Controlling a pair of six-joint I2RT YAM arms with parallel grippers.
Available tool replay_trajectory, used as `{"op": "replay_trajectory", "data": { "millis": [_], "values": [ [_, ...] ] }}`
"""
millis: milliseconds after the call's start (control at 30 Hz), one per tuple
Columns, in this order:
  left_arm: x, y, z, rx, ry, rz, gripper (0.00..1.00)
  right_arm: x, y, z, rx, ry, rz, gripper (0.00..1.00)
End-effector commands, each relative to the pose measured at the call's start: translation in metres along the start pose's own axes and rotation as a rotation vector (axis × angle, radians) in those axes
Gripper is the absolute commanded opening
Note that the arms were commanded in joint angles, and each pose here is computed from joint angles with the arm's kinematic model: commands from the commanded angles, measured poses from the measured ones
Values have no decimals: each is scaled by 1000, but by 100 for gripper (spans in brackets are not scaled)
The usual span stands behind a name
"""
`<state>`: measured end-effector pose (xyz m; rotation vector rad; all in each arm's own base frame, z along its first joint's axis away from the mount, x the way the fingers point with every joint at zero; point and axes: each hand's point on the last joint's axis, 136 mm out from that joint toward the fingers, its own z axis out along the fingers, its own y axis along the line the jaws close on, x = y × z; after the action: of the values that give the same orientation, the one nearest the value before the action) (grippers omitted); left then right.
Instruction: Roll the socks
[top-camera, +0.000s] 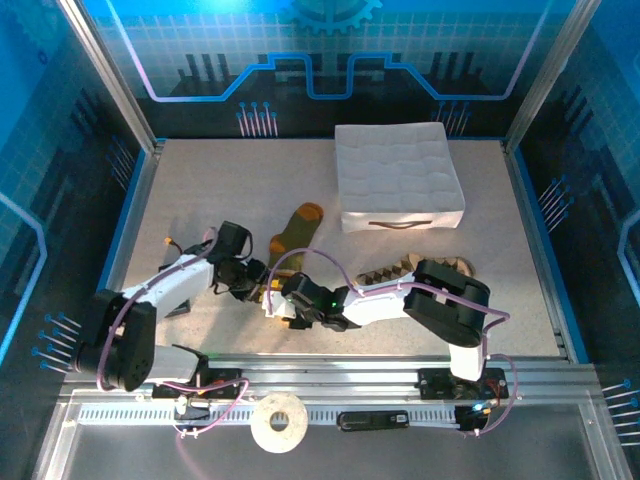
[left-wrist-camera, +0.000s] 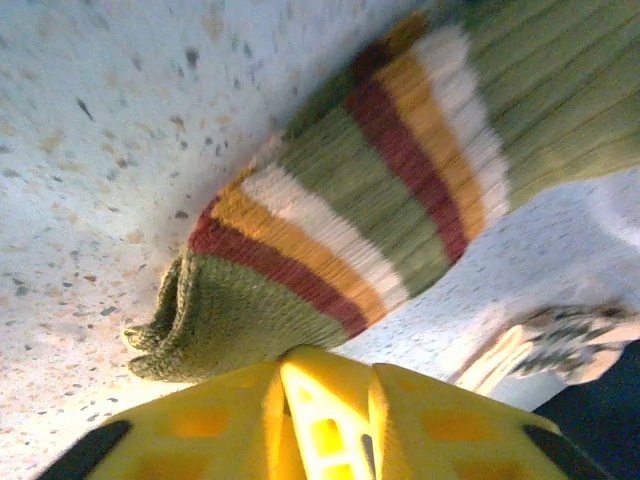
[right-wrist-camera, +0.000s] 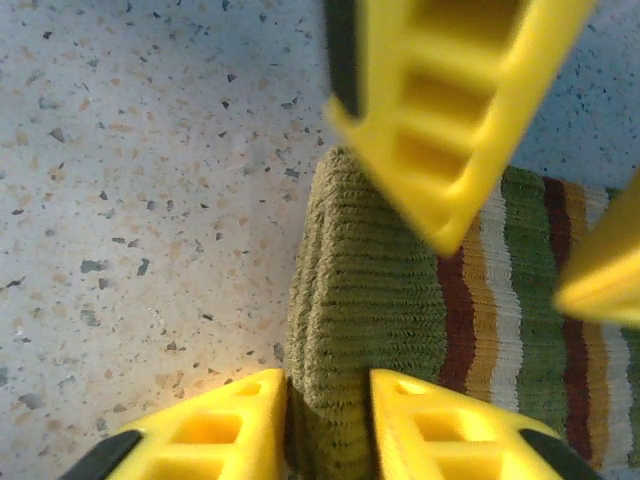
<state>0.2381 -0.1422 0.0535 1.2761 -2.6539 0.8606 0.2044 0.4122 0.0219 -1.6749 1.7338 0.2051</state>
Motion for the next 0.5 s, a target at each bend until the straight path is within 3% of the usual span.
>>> {"op": "replay_trajectory", "data": {
  "millis": [0, 133, 467],
  "values": [
    [-15, 2, -21, -10, -59, -41, 34, 9, 5, 5, -6, 35, 27, 19],
    [-26, 7, -35, 8, -106, -68, 37, 1, 6, -3, -48, 23, 54, 1],
    [-17, 16, -42, 25, -95, -57, 36, -11, 16, -39, -272, -34, 242, 0]
  ]
}}
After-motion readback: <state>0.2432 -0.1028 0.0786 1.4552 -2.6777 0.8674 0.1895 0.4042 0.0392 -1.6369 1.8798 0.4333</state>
